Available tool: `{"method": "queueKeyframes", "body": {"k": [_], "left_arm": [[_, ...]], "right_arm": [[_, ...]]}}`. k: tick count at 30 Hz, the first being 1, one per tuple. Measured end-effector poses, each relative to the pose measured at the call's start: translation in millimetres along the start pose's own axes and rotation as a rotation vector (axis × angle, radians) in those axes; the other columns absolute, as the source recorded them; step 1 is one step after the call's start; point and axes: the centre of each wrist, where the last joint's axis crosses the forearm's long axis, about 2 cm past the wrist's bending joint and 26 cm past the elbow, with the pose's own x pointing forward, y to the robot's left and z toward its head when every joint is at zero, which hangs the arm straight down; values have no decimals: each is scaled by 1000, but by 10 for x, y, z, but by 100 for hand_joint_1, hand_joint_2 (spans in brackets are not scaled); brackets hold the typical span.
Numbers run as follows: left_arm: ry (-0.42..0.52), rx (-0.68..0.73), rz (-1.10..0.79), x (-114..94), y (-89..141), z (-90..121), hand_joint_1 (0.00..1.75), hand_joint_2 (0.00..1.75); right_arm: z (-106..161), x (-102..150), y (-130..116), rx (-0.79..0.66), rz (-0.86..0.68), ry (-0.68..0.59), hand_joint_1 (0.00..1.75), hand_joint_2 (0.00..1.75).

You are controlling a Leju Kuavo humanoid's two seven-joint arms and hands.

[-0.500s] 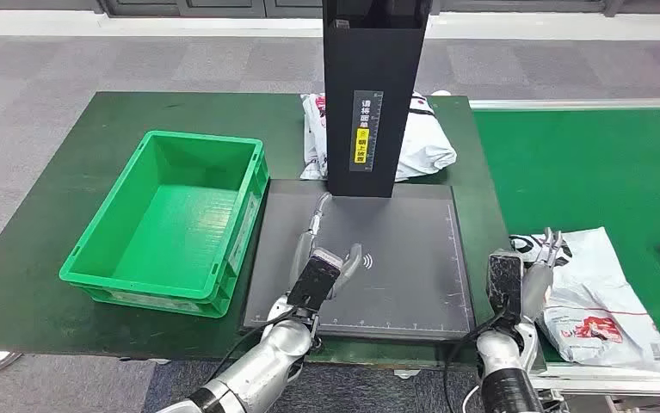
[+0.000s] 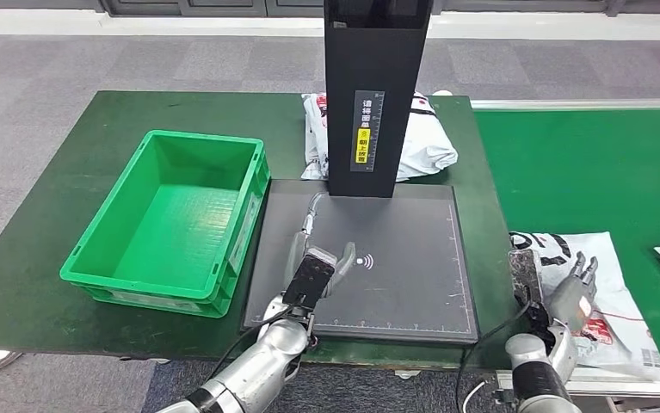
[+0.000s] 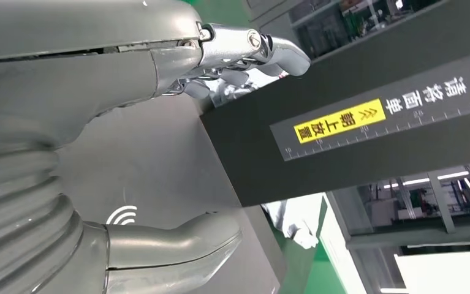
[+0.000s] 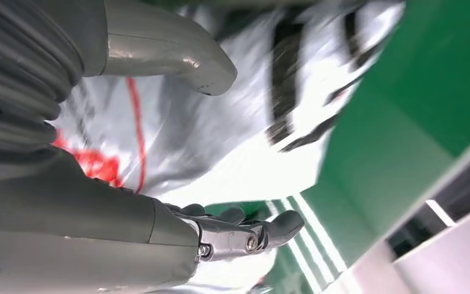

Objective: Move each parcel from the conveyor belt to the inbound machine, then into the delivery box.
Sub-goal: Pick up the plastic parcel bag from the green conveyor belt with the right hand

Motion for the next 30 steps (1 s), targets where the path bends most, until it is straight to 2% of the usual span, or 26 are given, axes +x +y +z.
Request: {"method": "queueKeyframes", "body": {"k": [7,10,13,17,25,30], "left_arm": [[7,13,2,-14,13,23,0,175],[10,27,4,-29,38,46,0,175],[14,38,1,-59,78,84,0,175],[20,51,-2,-89,119,122,0,175],[26,68,-6,-121,174,147,0,175],[29,78,-11,-141,209,160,0,175]], "right_arm": [[-7,-126,-29,9,43,73,0,175],[-2,-171,-20,52,131,126,0,175],[6,-229,8,158,243,235,0,175],[-5,-250,33,261,365,340,175,175],[-83,-152,60,379,408,338,175,175],[-113,-109,58,376,394,290,175,175]]}}
